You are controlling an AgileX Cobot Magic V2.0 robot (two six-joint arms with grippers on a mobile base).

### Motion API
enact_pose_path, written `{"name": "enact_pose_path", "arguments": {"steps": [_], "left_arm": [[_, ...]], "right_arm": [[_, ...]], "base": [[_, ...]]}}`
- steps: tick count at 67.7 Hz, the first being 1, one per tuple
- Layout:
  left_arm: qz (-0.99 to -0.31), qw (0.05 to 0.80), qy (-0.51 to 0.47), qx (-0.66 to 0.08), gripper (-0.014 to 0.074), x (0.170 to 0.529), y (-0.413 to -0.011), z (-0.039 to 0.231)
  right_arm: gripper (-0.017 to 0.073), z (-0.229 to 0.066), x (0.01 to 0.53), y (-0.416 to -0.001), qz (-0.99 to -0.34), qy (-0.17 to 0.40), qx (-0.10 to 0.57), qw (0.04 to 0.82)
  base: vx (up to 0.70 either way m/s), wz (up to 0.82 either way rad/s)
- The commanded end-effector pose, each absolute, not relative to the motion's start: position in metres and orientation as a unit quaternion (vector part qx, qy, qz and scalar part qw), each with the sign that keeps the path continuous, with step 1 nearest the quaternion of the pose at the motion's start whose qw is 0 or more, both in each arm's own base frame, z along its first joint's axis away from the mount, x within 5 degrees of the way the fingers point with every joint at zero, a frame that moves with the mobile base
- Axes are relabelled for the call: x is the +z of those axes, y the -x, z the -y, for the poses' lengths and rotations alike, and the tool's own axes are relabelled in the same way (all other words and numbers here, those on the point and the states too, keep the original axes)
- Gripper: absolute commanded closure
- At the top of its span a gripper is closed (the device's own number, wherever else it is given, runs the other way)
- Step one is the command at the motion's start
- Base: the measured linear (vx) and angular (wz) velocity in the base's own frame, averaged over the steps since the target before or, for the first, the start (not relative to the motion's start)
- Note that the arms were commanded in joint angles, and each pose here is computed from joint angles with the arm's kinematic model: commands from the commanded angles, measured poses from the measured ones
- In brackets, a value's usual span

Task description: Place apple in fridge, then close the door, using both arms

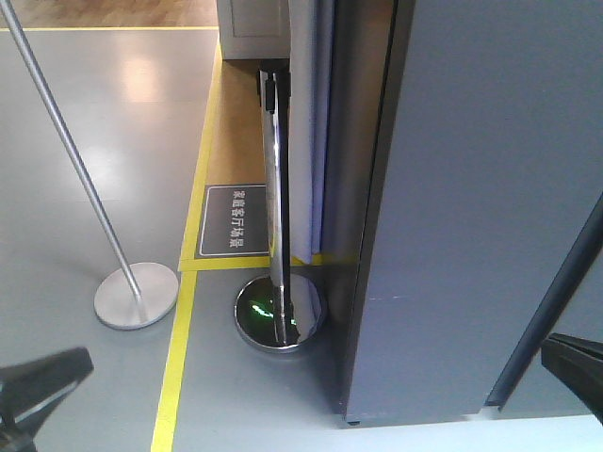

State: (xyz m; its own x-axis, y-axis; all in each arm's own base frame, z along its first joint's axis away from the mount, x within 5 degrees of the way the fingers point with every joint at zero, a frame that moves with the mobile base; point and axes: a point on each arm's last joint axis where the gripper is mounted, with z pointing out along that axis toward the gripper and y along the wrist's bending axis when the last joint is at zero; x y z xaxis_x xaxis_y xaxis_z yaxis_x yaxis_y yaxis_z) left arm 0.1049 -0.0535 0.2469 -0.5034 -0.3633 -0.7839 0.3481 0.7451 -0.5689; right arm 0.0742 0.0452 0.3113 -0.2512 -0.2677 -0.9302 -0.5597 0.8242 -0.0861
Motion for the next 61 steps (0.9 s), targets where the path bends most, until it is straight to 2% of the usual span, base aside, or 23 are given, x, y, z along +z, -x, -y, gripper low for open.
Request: {"name": "enact_pose_path", "arguments": {"steps": [1, 8, 15, 23, 31, 40, 45, 53, 61], "left_arm": [[-0.738, 0.506, 0.089, -0.436, 0.0602, 0.267, -0.109, 0.053], [-0.682, 0.496, 0.173, -0.508, 0.0602, 0.277, -0.111, 0.05], [-0.661, 0.51, 0.191, -0.515, 0.0602, 0.281, -0.113, 0.047], [-0.67, 0.601, 0.08, -0.429, 0.0602, 0.278, -0.112, 0.046], [-0.67, 0.671, 0.048, -0.314, 0.0602, 0.26, -0.113, 0.035], [-0.719, 0.66, 0.088, -0.2, 0.0602, 0.226, -0.108, 0.017], [-0.751, 0.64, 0.076, -0.143, 0.0602, 0.215, -0.103, 0.012], [-0.787, 0.607, 0.055, -0.095, 0.0602, 0.205, -0.093, 0.008], [-0.791, 0.604, 0.047, -0.081, 0.0602, 0.204, -0.084, 0.006]], "right_arm": [[0.0565, -0.045, 0.323, -0.076, -0.765, 0.249, 0.138, 0.577], [0.0565, -0.045, 0.323, -0.076, -0.765, 0.249, 0.138, 0.577], [0.0565, -0.045, 0.323, -0.076, -0.765, 0.249, 0.138, 0.577], [0.0565, -0.045, 0.323, -0.076, -0.765, 0.249, 0.138, 0.577], [0.0565, -0.045, 0.323, -0.076, -0.765, 0.249, 0.138, 0.577], [0.0565, -0.045, 0.323, -0.076, -0.765, 0.249, 0.138, 0.577], [0.0565, -0.045, 0.323, -0.076, -0.765, 0.249, 0.138, 0.577], [0.0565, -0.045, 0.323, -0.076, -0.765, 0.249, 0.138, 0.577], [0.0565, -0.045, 0.323, -0.076, -0.765, 0.249, 0.138, 0.577]], "base": [[0.0, 0.0], [0.0, 0.0], [0.0, 0.0], [0.0, 0.0], [0.0, 0.0], [0.0, 0.0], [0.0, 0.0], [0.0, 0.0], [0.0, 0.0]]}}
